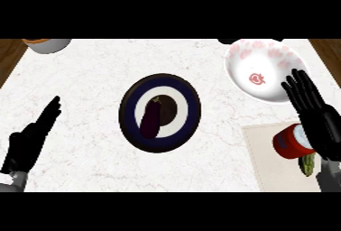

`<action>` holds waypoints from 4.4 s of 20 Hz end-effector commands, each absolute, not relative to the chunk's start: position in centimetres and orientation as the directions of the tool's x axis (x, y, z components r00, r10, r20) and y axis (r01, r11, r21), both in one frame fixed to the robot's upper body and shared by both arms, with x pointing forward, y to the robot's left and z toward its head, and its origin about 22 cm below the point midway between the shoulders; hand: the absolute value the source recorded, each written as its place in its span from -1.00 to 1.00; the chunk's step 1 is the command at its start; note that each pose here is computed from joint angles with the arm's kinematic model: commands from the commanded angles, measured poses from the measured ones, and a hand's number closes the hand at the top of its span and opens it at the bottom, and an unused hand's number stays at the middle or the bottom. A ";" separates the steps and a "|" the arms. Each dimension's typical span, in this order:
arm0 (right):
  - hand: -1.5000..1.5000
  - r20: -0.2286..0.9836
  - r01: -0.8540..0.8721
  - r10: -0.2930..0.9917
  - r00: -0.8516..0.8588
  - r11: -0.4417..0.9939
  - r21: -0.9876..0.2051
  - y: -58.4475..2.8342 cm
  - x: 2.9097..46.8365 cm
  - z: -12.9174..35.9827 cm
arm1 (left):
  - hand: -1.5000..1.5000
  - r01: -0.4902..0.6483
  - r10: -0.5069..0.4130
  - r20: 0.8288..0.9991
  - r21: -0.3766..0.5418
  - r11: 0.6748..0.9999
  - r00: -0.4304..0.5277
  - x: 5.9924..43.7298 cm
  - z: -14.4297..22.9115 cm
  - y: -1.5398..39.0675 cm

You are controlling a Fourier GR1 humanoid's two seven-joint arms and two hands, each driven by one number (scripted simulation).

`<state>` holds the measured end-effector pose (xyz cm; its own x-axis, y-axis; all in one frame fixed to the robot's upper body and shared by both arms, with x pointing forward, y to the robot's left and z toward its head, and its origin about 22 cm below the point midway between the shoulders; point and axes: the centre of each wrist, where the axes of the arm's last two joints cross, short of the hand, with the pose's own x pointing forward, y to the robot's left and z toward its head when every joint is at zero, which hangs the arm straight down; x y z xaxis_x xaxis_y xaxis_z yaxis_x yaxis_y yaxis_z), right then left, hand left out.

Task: Pick the squash from the placemat and place it in the bowl

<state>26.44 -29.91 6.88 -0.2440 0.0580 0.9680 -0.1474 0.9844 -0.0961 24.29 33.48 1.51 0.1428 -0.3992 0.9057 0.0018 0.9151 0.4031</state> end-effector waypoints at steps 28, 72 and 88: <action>-1.00 0.278 -0.035 0.267 0.923 0.777 -0.628 -47.8 21.3 9.8 | 0.00 0.070 0.089 0.986 -0.080 0.994 -0.144 27.3 7.0 28.9; -1.00 0.251 -0.074 0.278 0.927 0.792 -0.606 -39.2 26.3 6.0 | 0.00 0.031 0.112 0.987 -0.109 0.994 -0.114 28.2 6.5 30.0; 1.00 0.153 -0.276 0.474 0.867 0.713 -0.645 -39.2 28.8 5.4 | 0.00 0.032 0.102 0.988 -0.099 0.995 -0.117 26.4 6.2 28.9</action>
